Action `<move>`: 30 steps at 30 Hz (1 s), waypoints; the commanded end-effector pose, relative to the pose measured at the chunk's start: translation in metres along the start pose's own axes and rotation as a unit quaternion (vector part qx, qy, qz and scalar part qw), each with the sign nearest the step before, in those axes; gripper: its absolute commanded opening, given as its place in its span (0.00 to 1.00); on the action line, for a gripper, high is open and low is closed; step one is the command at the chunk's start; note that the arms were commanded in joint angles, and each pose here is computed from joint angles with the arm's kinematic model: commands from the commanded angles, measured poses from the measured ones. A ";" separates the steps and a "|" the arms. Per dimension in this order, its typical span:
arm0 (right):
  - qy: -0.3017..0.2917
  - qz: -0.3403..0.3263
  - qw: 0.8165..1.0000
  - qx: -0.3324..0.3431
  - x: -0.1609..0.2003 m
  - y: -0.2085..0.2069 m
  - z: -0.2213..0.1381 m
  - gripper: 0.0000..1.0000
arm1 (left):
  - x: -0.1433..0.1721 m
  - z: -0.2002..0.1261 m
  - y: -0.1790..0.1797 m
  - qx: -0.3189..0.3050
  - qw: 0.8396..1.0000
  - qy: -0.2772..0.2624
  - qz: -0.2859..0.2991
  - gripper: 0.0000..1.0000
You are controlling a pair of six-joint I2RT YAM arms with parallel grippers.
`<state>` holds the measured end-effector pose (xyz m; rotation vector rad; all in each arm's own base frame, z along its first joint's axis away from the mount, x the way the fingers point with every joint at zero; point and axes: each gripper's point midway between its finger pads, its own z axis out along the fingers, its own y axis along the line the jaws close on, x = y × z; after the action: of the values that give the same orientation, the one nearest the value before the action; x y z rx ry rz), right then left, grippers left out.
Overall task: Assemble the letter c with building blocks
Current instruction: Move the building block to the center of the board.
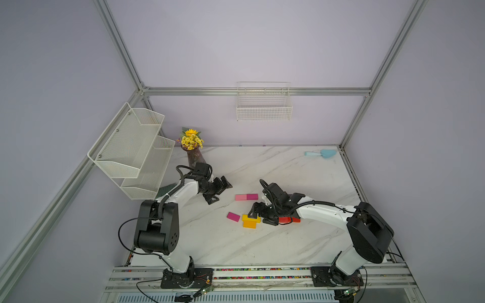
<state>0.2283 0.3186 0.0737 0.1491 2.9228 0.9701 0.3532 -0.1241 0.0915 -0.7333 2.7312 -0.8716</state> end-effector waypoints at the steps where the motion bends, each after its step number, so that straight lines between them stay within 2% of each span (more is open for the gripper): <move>1: 0.018 0.004 1.000 0.005 0.013 -0.004 0.008 0.84 | 0.002 -0.022 -0.001 -0.001 1.000 -0.023 0.003 1.00; 11: 0.021 0.013 1.000 -0.016 0.024 0.015 0.043 0.72 | 0.021 -0.058 0.011 -0.004 0.998 -0.058 -0.007 1.00; 20: 0.011 0.010 1.000 -0.009 0.010 0.030 0.068 0.62 | 0.030 -0.078 0.015 -0.001 0.997 -0.076 -0.009 1.00; 30: 0.020 0.000 1.000 -0.012 -0.001 0.060 0.104 0.62 | 0.034 -0.086 0.018 -0.002 0.996 -0.087 -0.013 1.00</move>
<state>0.2419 0.4224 0.0427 0.0981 2.9174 1.0719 0.2910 -0.0907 0.1425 -0.7925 2.6080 -0.7750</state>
